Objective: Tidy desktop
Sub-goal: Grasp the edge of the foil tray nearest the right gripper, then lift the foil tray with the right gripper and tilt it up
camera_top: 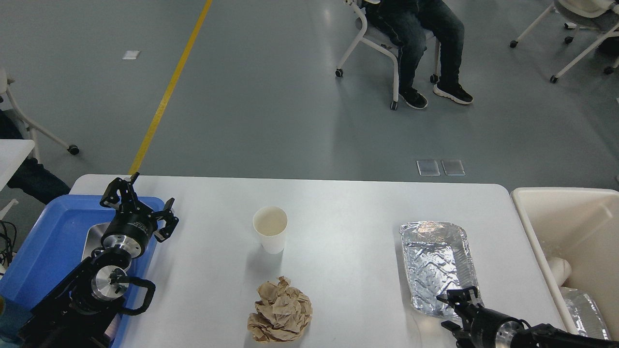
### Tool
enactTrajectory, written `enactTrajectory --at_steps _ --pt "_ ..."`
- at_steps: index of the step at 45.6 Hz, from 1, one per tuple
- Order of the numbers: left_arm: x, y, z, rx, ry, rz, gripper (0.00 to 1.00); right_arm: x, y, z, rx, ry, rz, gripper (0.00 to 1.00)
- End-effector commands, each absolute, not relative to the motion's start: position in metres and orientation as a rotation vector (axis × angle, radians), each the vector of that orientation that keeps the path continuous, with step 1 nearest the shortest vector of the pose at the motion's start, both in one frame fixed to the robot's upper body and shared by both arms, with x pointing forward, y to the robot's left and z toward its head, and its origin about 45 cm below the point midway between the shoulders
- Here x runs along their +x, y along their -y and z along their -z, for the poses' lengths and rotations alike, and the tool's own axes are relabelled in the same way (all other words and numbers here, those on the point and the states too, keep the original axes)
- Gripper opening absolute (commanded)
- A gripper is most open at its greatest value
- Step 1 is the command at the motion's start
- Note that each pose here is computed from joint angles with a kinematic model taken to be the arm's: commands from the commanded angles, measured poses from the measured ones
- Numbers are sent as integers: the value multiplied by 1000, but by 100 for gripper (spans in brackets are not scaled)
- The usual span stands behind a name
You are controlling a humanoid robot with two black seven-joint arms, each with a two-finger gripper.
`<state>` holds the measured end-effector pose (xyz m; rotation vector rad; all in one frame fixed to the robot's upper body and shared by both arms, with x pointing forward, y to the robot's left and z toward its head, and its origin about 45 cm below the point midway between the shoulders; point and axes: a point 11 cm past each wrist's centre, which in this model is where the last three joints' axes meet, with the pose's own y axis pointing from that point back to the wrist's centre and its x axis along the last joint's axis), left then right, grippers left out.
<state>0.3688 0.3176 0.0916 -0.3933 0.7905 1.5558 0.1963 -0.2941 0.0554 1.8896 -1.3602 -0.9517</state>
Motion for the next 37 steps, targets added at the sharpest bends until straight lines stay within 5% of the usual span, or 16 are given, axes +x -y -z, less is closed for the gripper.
enactTrajectory --at_steps 1,4,26,37 --pt "369 -318 -91 -392 -790 -1556 97 195 292 -52 1888 1363 946 22" --pt "369 -318 -92 -394 -790 -1557 97 197 293 -53 1894 1373 925 0" --pt "368 -319 -91 -392 -790 -1558 97 201 297 -65 1957 1368 836 0" --pt "368 -318 -91 -388 -792 -1556 97 210 320 -115 2069 1253 625 0"
